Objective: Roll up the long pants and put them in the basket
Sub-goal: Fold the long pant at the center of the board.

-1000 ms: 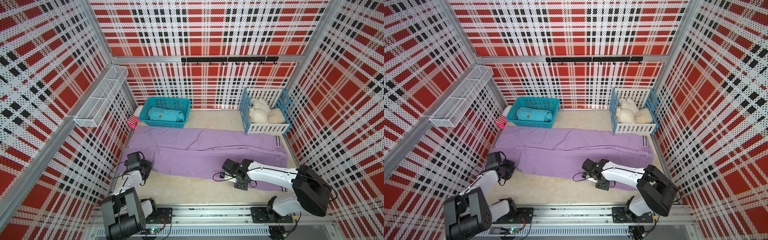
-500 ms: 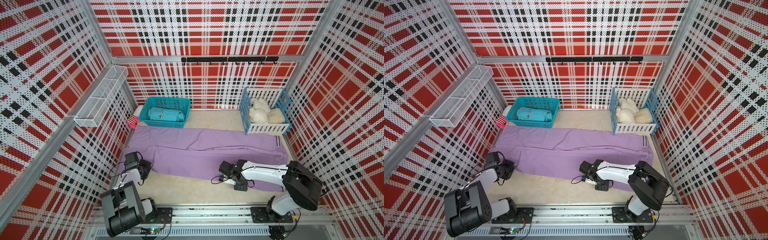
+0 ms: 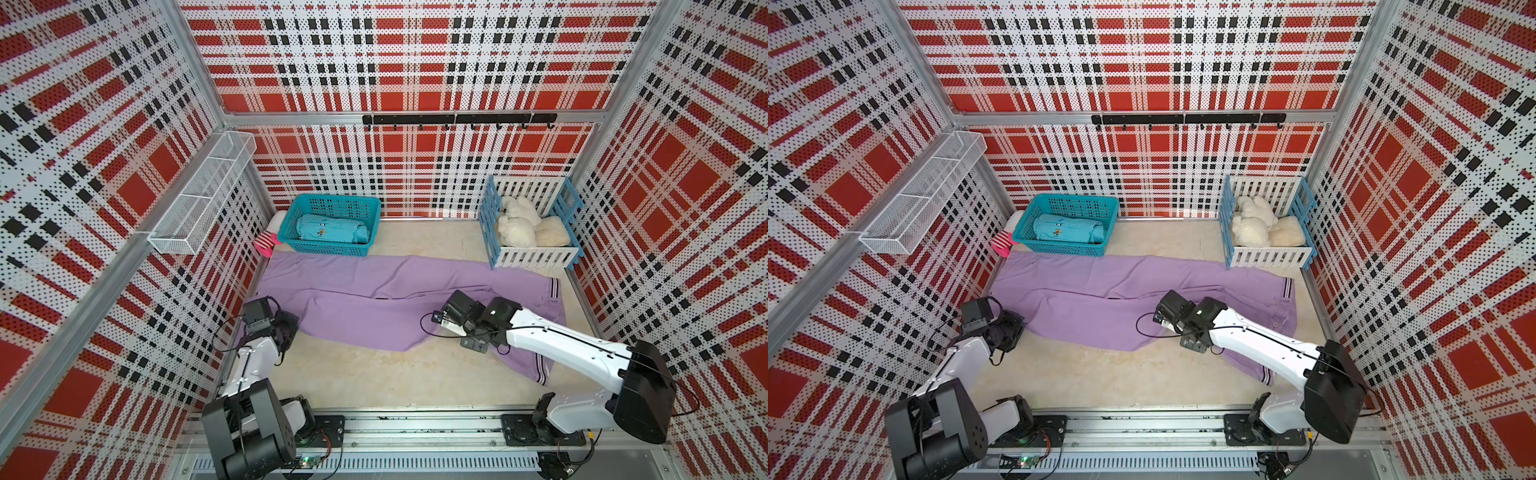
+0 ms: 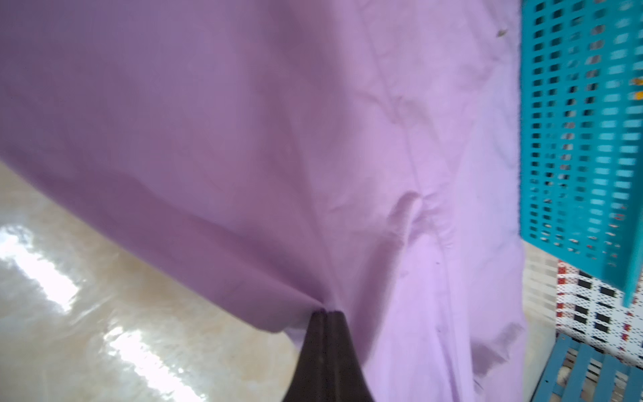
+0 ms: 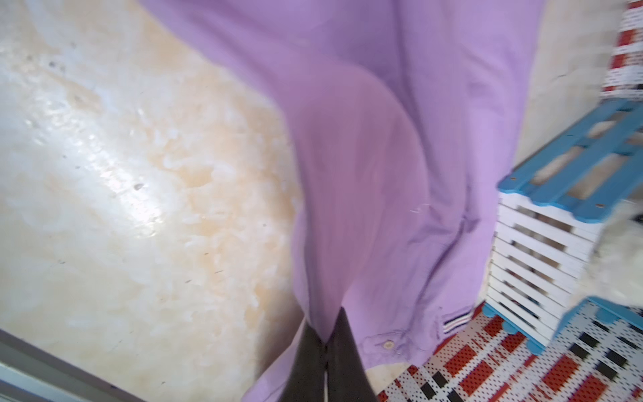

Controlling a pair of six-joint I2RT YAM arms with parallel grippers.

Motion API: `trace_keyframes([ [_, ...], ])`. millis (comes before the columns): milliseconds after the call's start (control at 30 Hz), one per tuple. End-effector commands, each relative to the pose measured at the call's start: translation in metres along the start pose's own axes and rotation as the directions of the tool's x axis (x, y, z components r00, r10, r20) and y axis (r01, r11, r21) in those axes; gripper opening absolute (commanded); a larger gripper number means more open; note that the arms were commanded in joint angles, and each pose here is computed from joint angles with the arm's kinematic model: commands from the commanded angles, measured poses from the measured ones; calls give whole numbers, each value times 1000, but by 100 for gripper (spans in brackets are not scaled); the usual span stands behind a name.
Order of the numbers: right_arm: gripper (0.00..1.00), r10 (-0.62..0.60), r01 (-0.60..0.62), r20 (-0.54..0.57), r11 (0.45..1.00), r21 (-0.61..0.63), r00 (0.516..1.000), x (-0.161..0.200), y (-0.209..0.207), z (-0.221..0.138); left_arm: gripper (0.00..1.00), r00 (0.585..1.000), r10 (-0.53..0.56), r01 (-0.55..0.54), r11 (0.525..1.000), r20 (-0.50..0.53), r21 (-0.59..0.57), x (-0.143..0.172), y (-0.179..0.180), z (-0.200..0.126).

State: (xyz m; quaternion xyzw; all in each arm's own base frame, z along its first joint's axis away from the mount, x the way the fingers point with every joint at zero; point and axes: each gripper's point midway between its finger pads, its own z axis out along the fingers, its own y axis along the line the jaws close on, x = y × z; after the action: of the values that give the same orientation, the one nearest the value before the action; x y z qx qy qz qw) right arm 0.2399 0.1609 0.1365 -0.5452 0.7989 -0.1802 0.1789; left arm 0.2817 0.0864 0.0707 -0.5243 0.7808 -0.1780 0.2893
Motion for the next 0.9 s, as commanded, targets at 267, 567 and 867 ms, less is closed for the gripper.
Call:
trace_keyframes([
  [267, 0, 73, -61, -54, 980, 191, 996, 32, -77, -14, 0, 996, 35, -42, 995, 85, 86, -48, -58, -22],
  [567, 0, 113, -88, -86, 963, 256, 990, 37, -123, 23, 0, 989, 123, -130, 989, 83, 76, -72, -116, 12],
  [867, 0, 176, -124, -119, 928, 351, 977, 33, -183, 69, 0, 984, 160, -164, 985, 81, 54, -84, -162, 66],
])
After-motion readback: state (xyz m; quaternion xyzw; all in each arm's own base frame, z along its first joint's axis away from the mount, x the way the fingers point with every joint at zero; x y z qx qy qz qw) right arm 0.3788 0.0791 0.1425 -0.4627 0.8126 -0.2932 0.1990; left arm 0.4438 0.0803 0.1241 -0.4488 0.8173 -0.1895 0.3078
